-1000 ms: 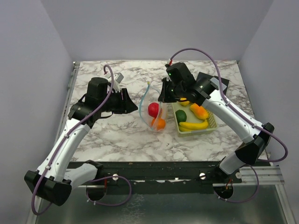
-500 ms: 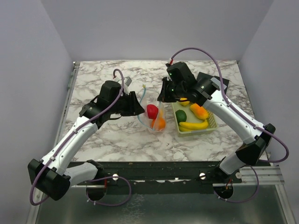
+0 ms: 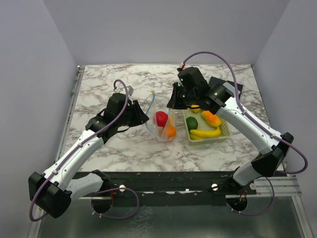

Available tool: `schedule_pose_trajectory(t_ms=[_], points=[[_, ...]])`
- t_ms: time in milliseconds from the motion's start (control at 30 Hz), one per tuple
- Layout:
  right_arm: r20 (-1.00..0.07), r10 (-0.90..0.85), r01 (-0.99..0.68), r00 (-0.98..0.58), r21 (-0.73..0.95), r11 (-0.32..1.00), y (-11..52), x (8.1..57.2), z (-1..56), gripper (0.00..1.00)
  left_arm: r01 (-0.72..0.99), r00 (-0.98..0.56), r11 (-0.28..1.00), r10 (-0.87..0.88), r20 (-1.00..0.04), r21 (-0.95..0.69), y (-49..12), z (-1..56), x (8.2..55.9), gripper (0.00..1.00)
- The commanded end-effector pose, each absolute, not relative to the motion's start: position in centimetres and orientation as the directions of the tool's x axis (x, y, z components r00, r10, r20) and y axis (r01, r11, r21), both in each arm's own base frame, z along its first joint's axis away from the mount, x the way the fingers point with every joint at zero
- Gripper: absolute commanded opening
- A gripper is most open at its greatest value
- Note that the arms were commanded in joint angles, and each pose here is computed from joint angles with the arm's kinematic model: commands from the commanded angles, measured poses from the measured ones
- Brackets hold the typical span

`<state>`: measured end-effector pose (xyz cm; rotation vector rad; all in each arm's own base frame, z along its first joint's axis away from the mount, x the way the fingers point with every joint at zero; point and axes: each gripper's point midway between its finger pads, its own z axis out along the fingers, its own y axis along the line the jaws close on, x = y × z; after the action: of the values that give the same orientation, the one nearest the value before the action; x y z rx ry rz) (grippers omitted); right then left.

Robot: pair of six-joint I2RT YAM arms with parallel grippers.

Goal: Place the food in the zip-top bag and seal the zipper
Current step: Adjust the zipper food storage bag at the center of the board.

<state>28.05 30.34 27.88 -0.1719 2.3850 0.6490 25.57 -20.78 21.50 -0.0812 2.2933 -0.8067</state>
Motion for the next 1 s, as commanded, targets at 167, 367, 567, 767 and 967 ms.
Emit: schedule_pose_trajectory(t_ms=[167,367,567,767,967], points=[[-0.645,0.081,-0.285,-0.76,0.442,0.85,30.6,27.8,29.1,0.01,0.145,-0.707,0.748,-0.38,-0.596,-0.648,-21.7,22.9,26.5,0.22],[-0.652,0.091,-0.278,-0.753,0.44,0.854,30.1,27.7,29.6,0.01,0.212,-0.713,0.711,-0.357,-0.604,-0.671,-22.6,25.1,25.9,0.0],[-0.656,0.1,-0.267,-0.748,0.434,0.86,29.2,27.0,30.0,0.01,0.24,-0.691,0.716,-0.348,-0.633,-0.655,-21.7,27.8,24.9,0.0],[-0.647,0.064,-0.274,-0.76,0.409,0.871,28.6,25.8,29.5,0.01,0.272,-0.703,0.753,-0.27,-0.658,-0.6,-21.0,29.7,23.9,0.0],[-0.639,0.029,-0.275,-0.769,0.371,0.887,27.9,25.5,28.9,0.01,0.288,-0.73,0.78,-0.197,-0.655,-0.556,-20.6,30.3,23.1,0.0]])
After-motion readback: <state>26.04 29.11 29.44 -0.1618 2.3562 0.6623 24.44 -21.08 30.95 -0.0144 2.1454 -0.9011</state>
